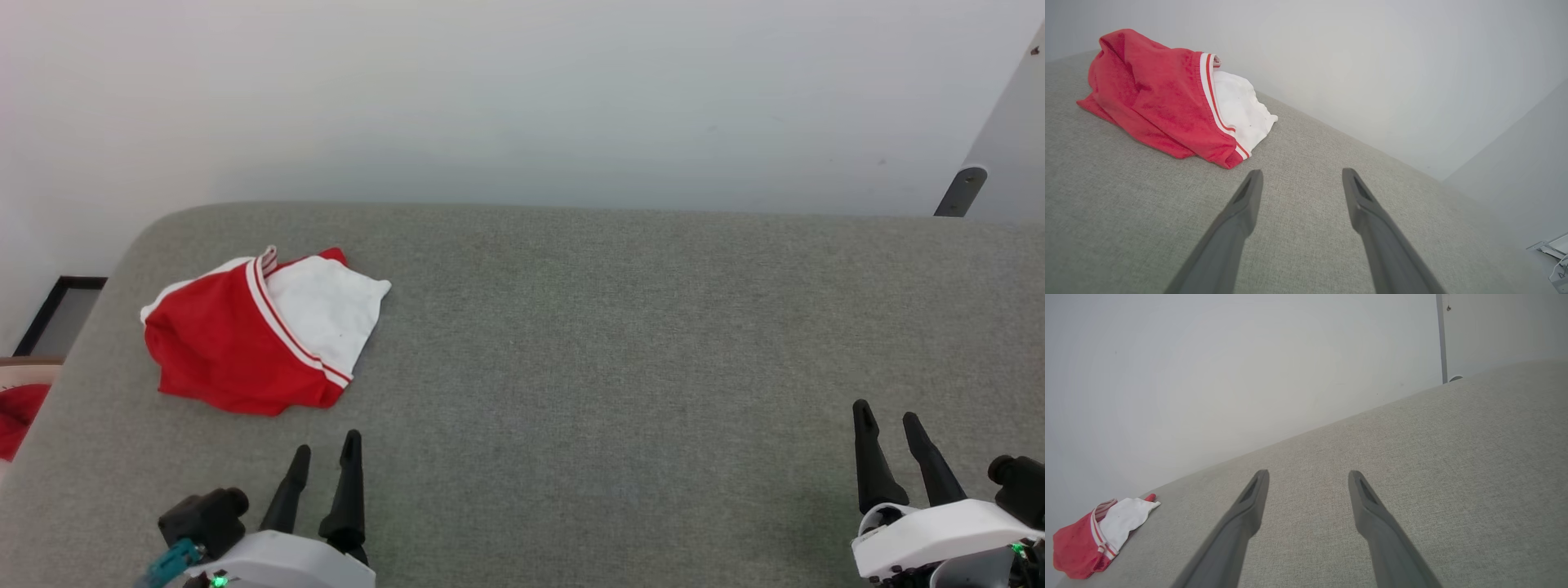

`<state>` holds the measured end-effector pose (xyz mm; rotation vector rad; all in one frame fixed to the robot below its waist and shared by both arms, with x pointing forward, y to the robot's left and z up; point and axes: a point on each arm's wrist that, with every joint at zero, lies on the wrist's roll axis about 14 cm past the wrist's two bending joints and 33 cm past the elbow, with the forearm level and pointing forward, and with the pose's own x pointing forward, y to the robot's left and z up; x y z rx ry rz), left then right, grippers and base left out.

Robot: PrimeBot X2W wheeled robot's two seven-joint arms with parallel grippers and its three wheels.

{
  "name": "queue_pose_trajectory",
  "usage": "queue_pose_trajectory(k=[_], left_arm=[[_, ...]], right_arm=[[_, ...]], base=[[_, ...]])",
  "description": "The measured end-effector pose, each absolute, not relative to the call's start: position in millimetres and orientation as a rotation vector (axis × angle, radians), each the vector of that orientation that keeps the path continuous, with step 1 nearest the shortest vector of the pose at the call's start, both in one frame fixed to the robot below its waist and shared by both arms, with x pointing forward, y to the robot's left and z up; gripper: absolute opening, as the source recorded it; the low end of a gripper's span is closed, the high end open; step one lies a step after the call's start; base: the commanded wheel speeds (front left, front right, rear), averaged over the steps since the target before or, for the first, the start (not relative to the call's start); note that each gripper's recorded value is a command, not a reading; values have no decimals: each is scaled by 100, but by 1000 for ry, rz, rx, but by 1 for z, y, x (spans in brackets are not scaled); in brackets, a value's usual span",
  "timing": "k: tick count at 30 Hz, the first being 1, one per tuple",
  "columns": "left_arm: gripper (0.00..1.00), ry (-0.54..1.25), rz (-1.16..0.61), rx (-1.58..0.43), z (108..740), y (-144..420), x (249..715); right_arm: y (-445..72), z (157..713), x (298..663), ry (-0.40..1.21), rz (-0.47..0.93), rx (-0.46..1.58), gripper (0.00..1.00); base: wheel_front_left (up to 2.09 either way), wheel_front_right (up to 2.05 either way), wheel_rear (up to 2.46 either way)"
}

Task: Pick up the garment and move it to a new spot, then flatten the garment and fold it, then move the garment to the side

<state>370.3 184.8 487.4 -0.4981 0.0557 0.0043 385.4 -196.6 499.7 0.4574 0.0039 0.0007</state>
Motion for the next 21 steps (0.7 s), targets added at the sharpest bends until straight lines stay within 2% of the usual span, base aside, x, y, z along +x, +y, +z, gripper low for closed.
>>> queue_pose_trajectory(k=[21], left_arm=[[100,2,-43,-291,497,178,367]], right_arm=[[-194,506,384,-33,19,232,100]], base=[[0,0,0]])
